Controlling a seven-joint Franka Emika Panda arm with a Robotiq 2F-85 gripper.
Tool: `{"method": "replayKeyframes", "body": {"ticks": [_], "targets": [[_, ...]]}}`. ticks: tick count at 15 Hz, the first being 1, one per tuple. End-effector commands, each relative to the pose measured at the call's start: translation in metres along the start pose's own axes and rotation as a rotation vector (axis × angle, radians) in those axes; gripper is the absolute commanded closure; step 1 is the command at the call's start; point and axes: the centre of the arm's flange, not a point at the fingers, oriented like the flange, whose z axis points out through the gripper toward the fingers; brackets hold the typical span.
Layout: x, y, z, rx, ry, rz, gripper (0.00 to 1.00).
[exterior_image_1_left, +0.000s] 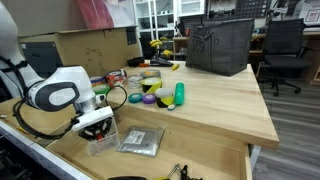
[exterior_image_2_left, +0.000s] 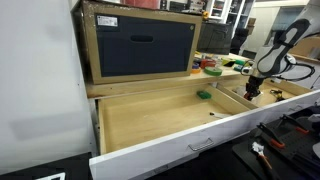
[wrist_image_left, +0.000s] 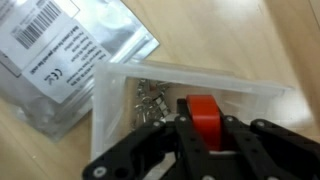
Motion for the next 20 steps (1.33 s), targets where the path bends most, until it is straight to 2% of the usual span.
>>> {"method": "replayKeyframes", "body": {"ticks": [1,8,13,20], "targets": [[-0.023,-0.003,-0.049,-0.076,0.065,0.029,0.94],[-0.037,0.006,-0.109,-0.153,0.166,0.088,0.94],[-0.033,0.039,-0.151,-0.215,0.21,0.208,0.94],[-0.03,0.075,-0.195,-0.267,0.228,0.242,0.94]]}}
